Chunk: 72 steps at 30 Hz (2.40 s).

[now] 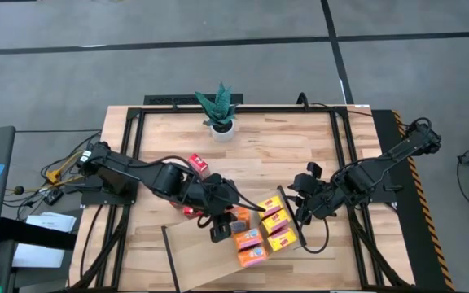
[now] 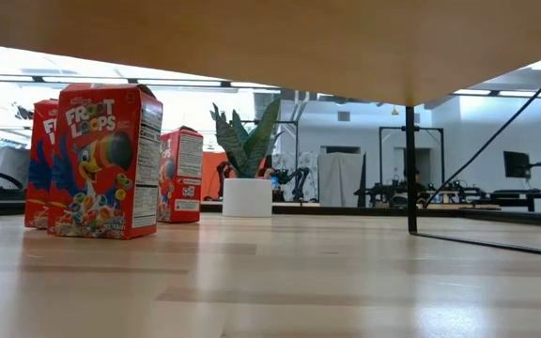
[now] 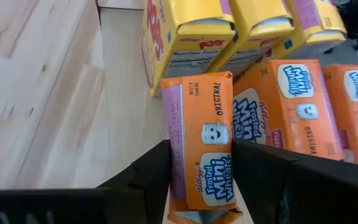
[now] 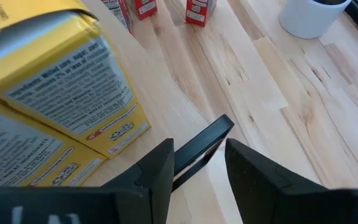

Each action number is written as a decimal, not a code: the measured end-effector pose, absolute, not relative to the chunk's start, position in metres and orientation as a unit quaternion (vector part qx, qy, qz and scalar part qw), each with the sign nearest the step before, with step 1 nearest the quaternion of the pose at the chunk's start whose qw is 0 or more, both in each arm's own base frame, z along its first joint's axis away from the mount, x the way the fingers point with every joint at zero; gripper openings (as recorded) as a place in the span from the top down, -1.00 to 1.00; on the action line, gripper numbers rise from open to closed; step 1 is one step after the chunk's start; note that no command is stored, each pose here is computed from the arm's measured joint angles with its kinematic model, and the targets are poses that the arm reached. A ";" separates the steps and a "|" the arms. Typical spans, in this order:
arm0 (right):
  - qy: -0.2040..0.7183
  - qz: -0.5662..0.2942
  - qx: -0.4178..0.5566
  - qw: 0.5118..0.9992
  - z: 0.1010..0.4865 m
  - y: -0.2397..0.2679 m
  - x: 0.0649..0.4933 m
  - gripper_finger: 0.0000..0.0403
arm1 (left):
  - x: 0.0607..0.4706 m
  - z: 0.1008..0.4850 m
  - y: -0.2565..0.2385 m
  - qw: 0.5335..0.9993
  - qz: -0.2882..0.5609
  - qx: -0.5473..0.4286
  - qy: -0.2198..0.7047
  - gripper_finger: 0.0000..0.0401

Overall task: Stack cereal on shelf
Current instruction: Put the orange cereal box on the shelf aligned with the orange cereal boxes

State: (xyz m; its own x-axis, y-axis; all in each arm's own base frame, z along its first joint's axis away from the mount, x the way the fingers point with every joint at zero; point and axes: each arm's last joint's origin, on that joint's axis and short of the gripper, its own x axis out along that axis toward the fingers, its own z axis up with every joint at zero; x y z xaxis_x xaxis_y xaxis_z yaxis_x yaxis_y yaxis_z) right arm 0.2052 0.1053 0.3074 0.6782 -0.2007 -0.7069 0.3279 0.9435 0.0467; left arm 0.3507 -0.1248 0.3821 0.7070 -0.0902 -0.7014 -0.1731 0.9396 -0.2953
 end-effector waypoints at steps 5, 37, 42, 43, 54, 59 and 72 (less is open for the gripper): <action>0.374 -0.145 0.085 0.912 0.307 0.105 0.205 0.14 | 0.351 0.382 -0.125 0.908 0.023 -0.173 0.381 0.26; 0.374 -0.145 0.086 0.912 0.307 0.105 0.205 0.11 | 0.354 0.386 -0.124 0.911 0.016 -0.192 0.364 -0.15; 0.374 -0.145 0.086 0.912 0.307 0.105 0.205 0.12 | 0.350 0.399 -0.124 0.914 0.003 -0.202 0.353 -0.16; 0.374 -0.145 0.086 0.912 0.307 0.105 0.205 0.13 | 0.349 0.401 -0.123 0.914 0.003 -0.202 0.352 -0.16; 0.374 -0.145 0.086 0.912 0.307 0.105 0.205 0.16 | 0.314 0.414 -0.124 0.898 0.145 -0.123 0.397 0.09; 0.374 -0.145 0.085 0.912 0.307 0.105 0.205 0.14 | 0.308 0.404 -0.141 0.889 0.149 -0.133 0.413 0.48; 0.376 -0.140 0.075 0.913 0.307 0.105 0.205 0.17 | 0.312 0.376 -0.163 0.890 0.157 -0.155 0.399 0.95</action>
State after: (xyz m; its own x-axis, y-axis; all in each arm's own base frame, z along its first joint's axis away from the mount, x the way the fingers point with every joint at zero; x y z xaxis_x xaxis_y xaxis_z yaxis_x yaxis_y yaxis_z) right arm 0.2052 0.1054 0.3073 0.6778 -0.1991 -0.7078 0.3116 0.9497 0.0313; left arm 0.3123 -0.1634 0.3758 0.6319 0.1558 -0.7592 -0.4035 0.9025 -0.1506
